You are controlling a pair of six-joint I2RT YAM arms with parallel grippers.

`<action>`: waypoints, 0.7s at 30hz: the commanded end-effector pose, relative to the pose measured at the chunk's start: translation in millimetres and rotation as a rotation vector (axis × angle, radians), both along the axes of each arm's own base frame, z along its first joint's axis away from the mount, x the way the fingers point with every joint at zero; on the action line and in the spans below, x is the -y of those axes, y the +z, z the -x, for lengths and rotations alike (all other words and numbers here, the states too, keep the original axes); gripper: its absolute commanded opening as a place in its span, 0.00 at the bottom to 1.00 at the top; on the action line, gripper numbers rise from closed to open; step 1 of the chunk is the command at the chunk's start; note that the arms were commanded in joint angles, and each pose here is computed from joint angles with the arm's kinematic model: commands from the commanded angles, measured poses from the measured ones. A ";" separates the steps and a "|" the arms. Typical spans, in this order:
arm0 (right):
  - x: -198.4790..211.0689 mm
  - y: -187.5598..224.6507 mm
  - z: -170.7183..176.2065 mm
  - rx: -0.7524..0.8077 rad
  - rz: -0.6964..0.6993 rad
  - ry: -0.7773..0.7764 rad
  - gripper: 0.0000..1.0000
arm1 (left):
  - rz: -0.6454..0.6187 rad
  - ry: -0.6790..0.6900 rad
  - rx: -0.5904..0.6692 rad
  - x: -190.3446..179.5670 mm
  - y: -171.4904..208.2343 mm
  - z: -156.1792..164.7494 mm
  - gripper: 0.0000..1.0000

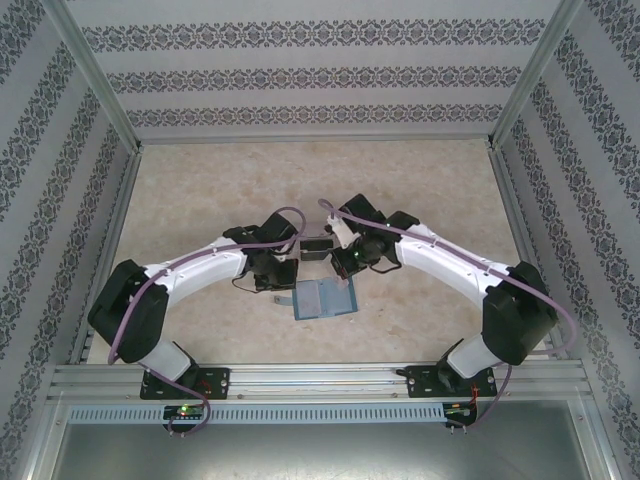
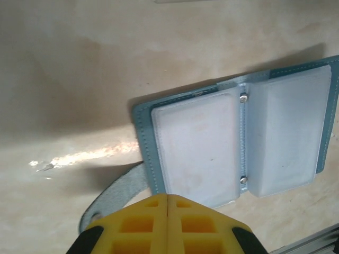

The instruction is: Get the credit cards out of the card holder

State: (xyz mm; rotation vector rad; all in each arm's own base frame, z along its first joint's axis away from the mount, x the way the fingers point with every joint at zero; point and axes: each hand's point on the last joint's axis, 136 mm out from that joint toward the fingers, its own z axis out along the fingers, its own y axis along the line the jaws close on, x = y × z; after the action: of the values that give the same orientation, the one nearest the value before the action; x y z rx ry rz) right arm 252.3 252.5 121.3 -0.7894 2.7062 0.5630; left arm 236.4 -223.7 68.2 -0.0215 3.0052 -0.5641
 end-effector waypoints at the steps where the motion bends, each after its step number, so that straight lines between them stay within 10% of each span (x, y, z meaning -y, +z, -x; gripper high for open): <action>1: -2.5 4.3 -5.5 0.082 0.034 0.265 0.04 | -0.022 0.020 -0.025 -17.9 -4.2 10.3 0.03; 8: -15.2 12.9 -24.7 0.249 0.074 0.671 0.01 | 0.023 0.067 -0.054 -28.8 -13.2 22.6 0.05; 21: -23.0 19.3 -82.2 0.297 0.251 0.948 0.00 | 0.016 0.101 -0.060 -39.6 -17.6 27.0 0.05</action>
State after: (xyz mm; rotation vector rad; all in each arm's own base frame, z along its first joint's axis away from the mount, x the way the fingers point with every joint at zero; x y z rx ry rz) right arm 333.4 291.4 146.1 -1.9161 2.0321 0.2797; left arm 206.4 -188.3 47.7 -0.1490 3.0593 -0.5729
